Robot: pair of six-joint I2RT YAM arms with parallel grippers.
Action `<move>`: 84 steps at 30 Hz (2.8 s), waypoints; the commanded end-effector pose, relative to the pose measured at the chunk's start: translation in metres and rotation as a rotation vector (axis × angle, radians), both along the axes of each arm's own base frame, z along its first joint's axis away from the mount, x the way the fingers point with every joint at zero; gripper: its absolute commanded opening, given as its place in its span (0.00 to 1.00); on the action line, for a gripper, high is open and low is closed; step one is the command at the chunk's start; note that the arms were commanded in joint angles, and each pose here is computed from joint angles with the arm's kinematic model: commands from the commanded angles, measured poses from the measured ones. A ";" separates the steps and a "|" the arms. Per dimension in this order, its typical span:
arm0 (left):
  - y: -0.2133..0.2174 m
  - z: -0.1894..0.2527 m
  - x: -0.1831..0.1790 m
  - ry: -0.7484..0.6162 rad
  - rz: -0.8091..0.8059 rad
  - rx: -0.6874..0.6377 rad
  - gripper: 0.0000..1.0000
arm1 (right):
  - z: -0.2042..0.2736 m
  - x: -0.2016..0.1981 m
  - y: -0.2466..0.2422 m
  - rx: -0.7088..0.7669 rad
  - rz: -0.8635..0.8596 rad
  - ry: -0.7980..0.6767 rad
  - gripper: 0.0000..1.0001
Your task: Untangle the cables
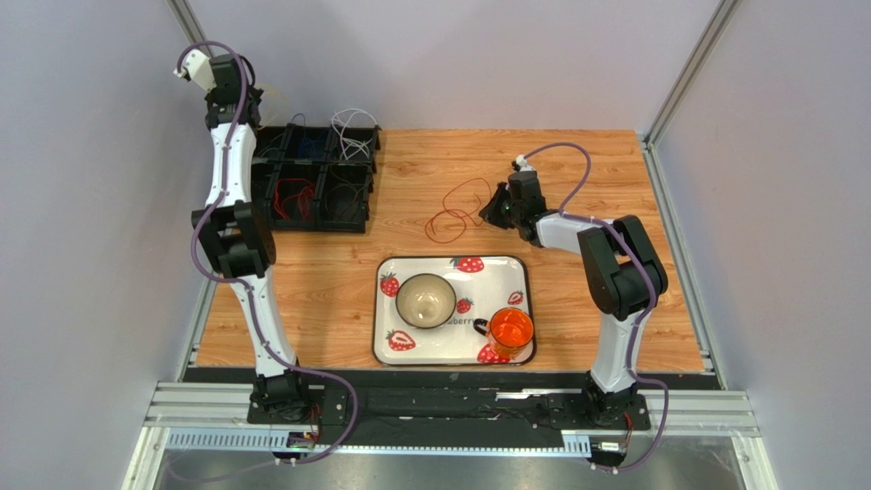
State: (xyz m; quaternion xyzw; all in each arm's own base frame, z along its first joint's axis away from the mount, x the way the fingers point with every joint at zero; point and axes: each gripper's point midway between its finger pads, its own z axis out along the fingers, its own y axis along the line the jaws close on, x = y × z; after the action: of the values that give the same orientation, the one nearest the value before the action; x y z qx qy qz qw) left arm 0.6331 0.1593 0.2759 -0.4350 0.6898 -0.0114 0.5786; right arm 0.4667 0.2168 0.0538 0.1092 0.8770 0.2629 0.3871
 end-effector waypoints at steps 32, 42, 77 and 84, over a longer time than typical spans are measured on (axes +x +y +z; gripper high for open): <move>-0.027 0.009 0.019 -0.039 -0.182 0.092 0.96 | 0.036 0.011 0.017 0.094 0.065 -0.122 0.00; -0.166 0.041 0.003 0.069 -0.526 0.415 0.97 | 0.082 -0.015 0.058 0.197 0.300 -0.314 0.00; -0.309 -0.060 -0.248 0.300 -1.065 0.193 0.79 | 0.061 -0.087 0.169 -0.325 0.670 -0.435 0.41; -0.307 -0.057 -0.263 0.337 -1.106 0.210 0.79 | 0.074 -0.091 0.160 -0.340 0.599 -0.473 0.43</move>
State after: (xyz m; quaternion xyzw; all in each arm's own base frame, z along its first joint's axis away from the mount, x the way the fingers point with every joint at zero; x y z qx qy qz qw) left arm 0.3727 -0.1469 0.2129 0.0429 0.8907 -0.1733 0.4180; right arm 0.3655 0.3878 0.1025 -0.2984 0.8018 0.2553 0.4504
